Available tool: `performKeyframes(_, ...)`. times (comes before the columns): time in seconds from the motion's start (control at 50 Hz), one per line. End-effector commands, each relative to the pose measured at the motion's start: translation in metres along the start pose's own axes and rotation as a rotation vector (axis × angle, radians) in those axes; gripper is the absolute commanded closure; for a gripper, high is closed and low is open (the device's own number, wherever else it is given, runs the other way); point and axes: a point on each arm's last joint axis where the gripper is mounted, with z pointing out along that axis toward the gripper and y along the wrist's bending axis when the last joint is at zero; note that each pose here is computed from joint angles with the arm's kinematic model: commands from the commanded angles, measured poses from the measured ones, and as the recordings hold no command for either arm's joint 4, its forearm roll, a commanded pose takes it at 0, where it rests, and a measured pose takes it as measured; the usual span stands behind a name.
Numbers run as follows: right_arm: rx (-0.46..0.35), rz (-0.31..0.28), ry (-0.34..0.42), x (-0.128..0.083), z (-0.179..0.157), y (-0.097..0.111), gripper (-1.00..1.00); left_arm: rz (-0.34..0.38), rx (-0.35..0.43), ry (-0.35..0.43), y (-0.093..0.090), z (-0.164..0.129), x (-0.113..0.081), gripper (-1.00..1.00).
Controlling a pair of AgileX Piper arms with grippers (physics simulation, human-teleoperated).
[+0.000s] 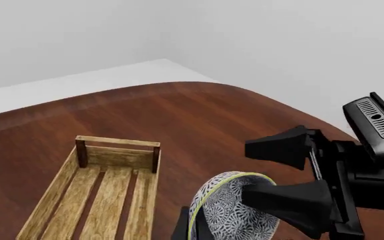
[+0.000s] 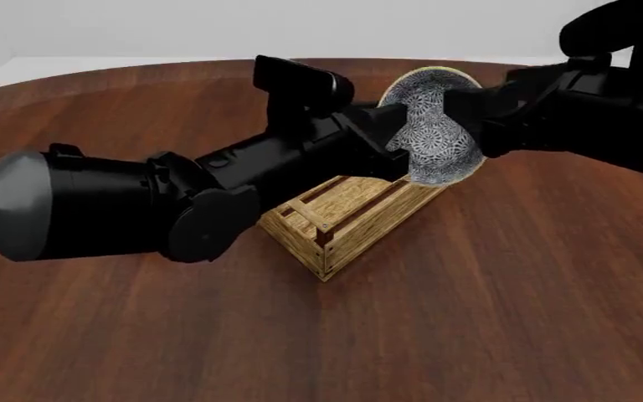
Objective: Stack the right bowl on the left bowl and place them in the tray.
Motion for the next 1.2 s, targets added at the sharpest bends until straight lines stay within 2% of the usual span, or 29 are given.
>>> performKeyframes(0.02,0.003,-0.004,-0.014,-0.003,-0.003,0.0,-1.0,0.019,-0.013,0.005,0.005,-0.001,0.002,1.0)
performKeyframes(0.46,-0.031,0.009,-0.075,-0.02,-0.044,0.005,-1.0,0.063,-0.046,0.01,0.015,-0.007,-0.012,1.0)
performKeyframes(0.68,-0.034,0.026,-0.106,-0.027,-0.061,0.005,-1.0,0.082,-0.088,0.025,0.027,-0.015,-0.021,1.0)
performKeyframes(0.9,-0.039,0.034,-0.118,-0.03,-0.066,0.006,-1.0,0.102,-0.142,0.039,0.042,-0.028,-0.034,1.0)
performKeyframes(1.2,-0.044,0.031,-0.115,-0.029,-0.062,0.007,-1.0,0.126,-0.195,0.049,0.054,-0.05,-0.051,1.0)
